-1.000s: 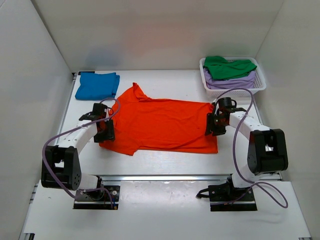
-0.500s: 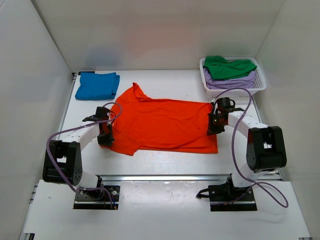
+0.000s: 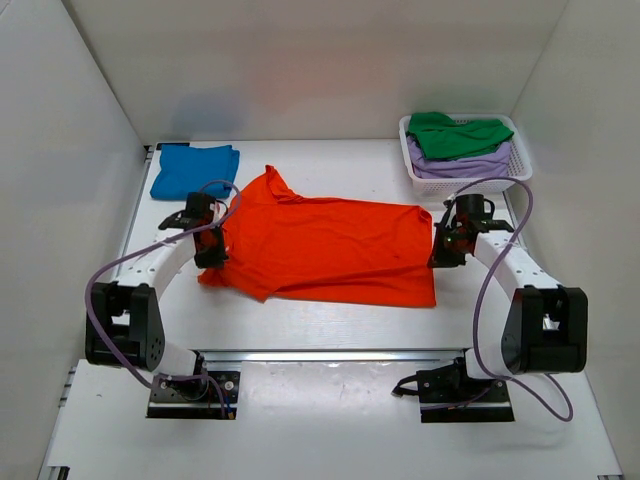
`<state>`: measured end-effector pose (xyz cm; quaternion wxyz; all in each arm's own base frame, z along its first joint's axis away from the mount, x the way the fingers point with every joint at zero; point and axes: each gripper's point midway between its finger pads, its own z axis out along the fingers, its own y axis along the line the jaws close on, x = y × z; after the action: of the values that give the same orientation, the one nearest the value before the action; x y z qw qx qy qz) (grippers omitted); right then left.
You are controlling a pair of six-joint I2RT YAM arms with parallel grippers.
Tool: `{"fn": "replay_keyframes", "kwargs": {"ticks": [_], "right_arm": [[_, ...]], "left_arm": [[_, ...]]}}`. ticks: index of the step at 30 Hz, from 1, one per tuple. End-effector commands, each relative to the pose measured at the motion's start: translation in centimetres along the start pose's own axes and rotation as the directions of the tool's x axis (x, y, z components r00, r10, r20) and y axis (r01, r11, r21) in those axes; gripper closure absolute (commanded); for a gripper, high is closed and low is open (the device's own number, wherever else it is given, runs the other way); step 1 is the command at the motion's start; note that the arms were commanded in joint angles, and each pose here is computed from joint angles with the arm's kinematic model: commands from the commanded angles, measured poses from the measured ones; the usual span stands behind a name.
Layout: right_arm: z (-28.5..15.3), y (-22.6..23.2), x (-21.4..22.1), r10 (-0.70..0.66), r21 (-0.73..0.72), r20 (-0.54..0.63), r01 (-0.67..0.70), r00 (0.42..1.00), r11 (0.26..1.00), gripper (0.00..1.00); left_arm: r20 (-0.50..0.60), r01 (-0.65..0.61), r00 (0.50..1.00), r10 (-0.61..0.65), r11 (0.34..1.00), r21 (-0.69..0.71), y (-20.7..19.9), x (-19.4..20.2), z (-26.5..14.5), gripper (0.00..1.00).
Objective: Fold and stack the t-shirts
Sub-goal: Fold the flattened tshirt in 1/3 of the way
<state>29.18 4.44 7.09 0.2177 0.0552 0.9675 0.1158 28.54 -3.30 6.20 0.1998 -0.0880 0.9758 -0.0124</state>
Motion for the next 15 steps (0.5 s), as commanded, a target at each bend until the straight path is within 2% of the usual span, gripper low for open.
{"fn": "replay_keyframes", "kwargs": {"ticks": [1, 15], "right_arm": [[-0.7, -0.6, 1.3, 0.037, 0.030, -0.019, -0.037, 0.999, 0.999, 1.00], [0.2, -1.6, 2.6, 0.092, 0.056, -0.046, -0.089, 0.995, 0.994, 1.00]], "left_arm": [[0.039, -0.003, 0.999, 0.001, 1.000, 0.027, -0.6, -2.2, -0.7, 1.00], [0.106, -0.003, 0.994, -0.002, 0.999, 0.050, -2.3, -8.7, -0.5, 1.00]]}}
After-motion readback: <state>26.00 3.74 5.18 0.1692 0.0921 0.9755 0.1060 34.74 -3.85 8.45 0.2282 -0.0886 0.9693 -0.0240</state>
